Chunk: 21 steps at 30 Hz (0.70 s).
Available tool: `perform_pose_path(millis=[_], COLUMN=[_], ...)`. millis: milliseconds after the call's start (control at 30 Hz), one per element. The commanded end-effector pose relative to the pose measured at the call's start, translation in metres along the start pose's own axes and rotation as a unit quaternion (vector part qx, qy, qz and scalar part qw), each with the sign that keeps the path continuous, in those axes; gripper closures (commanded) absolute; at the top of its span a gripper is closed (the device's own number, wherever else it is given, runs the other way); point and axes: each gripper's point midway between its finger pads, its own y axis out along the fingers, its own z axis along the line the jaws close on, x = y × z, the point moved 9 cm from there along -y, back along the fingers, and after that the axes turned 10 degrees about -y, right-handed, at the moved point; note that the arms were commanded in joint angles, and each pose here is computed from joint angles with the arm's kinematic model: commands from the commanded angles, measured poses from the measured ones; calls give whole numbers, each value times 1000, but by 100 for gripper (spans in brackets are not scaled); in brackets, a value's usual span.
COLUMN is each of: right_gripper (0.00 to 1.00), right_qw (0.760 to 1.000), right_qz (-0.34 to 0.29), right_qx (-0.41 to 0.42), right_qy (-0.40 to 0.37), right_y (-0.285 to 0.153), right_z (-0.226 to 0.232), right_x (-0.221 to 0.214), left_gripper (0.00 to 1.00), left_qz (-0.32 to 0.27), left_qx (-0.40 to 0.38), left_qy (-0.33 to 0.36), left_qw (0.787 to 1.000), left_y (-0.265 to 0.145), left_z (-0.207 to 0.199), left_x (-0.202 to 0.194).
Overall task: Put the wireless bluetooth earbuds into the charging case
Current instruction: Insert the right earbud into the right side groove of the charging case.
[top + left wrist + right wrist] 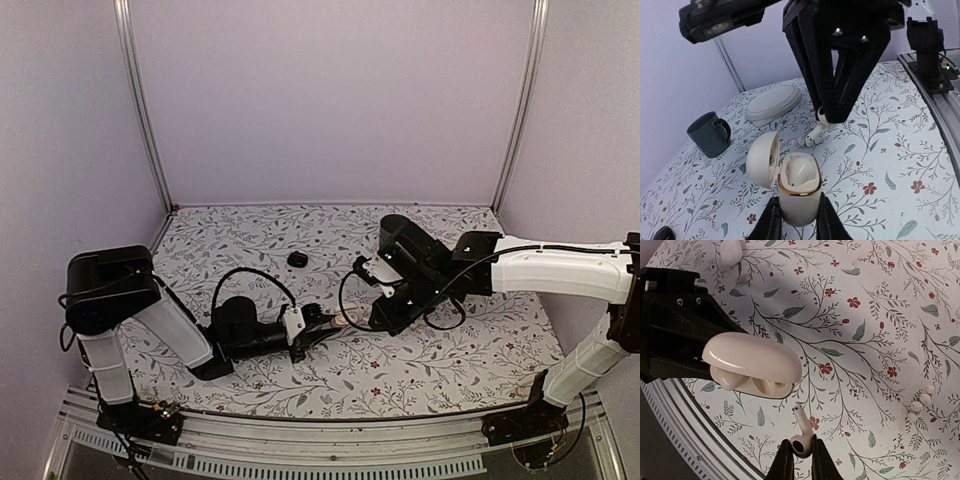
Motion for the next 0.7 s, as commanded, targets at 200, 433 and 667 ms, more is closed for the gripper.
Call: perform_pose_path(millis=[200,433,667], right_gripper=[89,89,85], right_qw=[1000,1000,993], right_qz=[24,28,-10], right_qx=[2,-8,-33], right_qy=[-11,-7,109], right_y=[1,0,-10], right_z=[0,-2,-47], right_x=[2,0,-9], left_gripper=[100,100,100], left_qz=[-2,5,-26], left_qx=[-13,-7,51], left_qy=[32,30,-17], left_qw=[999,1000,998], left_y=[11,13,-2], left_z=[-14,-13,0], left_x=[1,-4,2])
